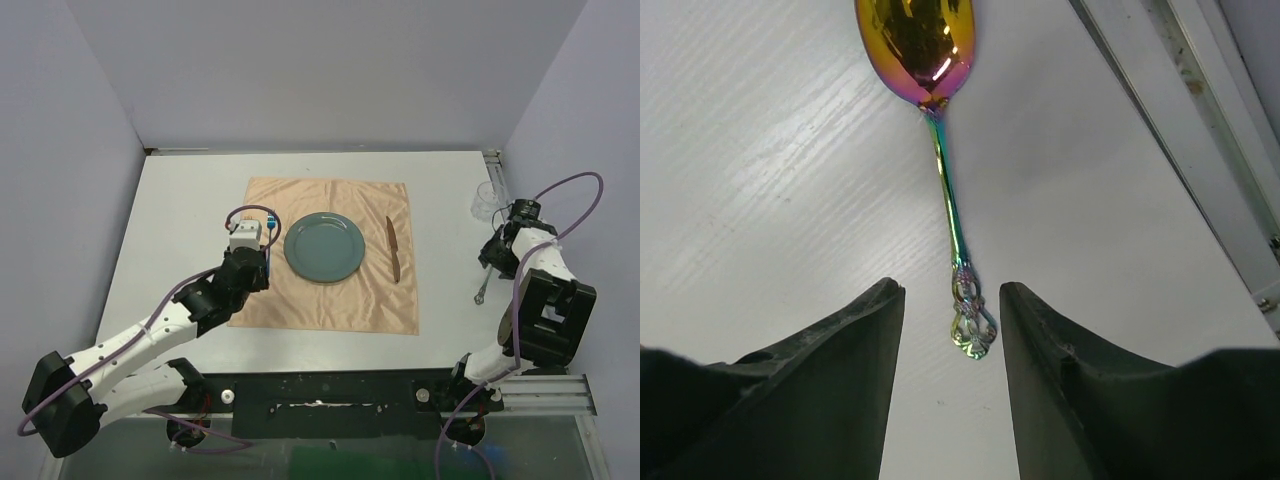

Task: Set the dinner table for one person
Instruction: Place the knife on the napkin.

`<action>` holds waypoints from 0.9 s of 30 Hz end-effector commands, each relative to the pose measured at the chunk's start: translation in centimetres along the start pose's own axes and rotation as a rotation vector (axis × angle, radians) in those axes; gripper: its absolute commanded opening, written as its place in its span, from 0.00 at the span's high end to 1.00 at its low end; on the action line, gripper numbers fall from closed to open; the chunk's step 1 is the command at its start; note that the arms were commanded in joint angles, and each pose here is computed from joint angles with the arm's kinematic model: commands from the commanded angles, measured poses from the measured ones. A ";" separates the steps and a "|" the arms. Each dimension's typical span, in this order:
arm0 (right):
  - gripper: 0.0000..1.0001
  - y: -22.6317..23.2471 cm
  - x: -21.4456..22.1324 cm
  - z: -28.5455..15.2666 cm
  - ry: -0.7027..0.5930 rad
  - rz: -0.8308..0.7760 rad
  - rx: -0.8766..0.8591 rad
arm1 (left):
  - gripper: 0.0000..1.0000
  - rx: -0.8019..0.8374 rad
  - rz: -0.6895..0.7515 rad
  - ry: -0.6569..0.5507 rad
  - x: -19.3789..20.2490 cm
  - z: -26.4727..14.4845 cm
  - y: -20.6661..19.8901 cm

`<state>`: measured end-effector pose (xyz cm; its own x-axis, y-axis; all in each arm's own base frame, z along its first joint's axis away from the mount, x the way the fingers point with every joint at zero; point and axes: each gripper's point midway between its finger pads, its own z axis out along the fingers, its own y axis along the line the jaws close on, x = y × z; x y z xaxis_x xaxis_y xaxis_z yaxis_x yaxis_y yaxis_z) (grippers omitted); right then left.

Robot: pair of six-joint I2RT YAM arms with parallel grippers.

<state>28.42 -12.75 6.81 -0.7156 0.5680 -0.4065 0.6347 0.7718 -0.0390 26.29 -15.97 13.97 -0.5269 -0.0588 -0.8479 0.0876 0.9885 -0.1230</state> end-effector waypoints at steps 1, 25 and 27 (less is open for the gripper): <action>0.56 1.7 -1.7 1.6 -0.042 0.037 -0.068 | 0.70 0.017 -0.023 -0.065 -1.6 0.1 -0.7; 0.66 0.8 -0.5 5.3 0.035 0.005 0.010 | 0.69 -0.021 0.017 -0.035 -0.7 1.1 -0.3; 0.66 0.7 -0.3 5.3 0.041 0.005 0.012 | 0.69 -0.020 0.018 -0.034 -0.6 1.1 -0.4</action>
<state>30.58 -12.78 1.86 -0.7270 0.5903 -0.3508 0.6344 0.7728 -0.0143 26.55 -15.80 12.40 -0.5478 -0.0239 -0.8363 0.0759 0.9940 -0.0782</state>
